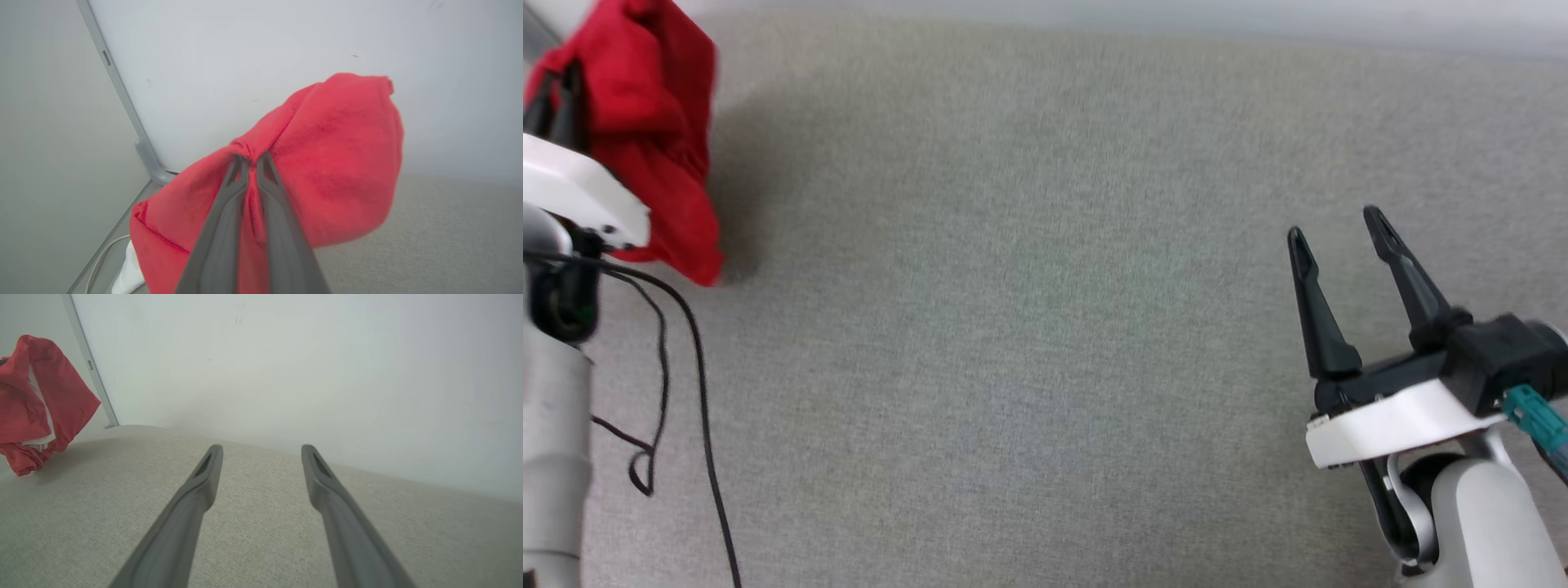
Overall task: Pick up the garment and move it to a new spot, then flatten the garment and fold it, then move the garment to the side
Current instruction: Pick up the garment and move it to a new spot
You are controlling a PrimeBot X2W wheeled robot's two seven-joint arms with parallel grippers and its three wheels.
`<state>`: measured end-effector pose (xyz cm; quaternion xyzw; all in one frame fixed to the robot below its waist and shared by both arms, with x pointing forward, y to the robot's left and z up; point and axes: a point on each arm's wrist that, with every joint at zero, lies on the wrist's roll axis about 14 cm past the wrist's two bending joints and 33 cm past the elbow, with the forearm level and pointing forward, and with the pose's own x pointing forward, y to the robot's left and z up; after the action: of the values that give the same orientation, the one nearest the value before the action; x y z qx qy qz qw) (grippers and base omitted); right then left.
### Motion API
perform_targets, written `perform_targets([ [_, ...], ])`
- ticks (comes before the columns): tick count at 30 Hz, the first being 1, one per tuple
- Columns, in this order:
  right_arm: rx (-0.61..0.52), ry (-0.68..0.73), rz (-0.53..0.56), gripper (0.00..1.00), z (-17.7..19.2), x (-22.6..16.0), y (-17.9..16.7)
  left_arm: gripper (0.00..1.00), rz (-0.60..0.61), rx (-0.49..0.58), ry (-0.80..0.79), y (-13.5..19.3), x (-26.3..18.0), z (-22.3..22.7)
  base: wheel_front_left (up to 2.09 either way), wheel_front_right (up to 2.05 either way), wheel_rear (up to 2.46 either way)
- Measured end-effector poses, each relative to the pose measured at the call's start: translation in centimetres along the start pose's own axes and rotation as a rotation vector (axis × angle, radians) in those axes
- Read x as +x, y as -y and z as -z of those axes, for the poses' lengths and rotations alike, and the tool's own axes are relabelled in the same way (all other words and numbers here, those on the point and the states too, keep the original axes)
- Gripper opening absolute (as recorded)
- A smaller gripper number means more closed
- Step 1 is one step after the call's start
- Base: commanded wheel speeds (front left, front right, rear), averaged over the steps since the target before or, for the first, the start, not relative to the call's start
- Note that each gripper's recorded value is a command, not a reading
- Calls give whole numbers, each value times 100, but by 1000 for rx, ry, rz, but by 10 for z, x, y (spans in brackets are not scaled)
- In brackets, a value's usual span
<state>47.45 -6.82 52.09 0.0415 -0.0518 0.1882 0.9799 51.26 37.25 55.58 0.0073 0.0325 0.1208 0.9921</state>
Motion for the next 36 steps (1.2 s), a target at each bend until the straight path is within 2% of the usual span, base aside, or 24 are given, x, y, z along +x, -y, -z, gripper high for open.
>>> perform_targets([
  [5,-10,19,41,100,-20,-23,6,0,76,-22,88,32,-22,-19,0,0,0],
  [11,-22,40,119,100,-41,-59,23,0,233,-72,155,103,-46,-32,0,0,0],
  [12,-22,40,119,100,-41,-59,23,0,233,-72,155,103,-46,-32,0,0,0],
  [13,-26,43,151,100,-46,-70,32,0,297,-79,160,130,-52,-33,0,0,0],
  [21,-39,49,293,100,-57,-114,67,0,605,-126,141,252,-94,-25,0,0,0],
  [30,-34,17,394,100,-48,-137,94,0,1005,-121,-39,377,-165,30,0,0,0],
  [33,-26,8,411,100,-43,-138,99,0,1077,-122,-87,396,-182,46,0,0,0],
  [34,-17,-2,421,100,-37,-138,103,0,1148,-122,-152,414,-202,65,0,0,0],
  [36,-15,-12,430,100,-32,-138,107,0,1212,-104,-210,426,-219,84,0,0,0],
])
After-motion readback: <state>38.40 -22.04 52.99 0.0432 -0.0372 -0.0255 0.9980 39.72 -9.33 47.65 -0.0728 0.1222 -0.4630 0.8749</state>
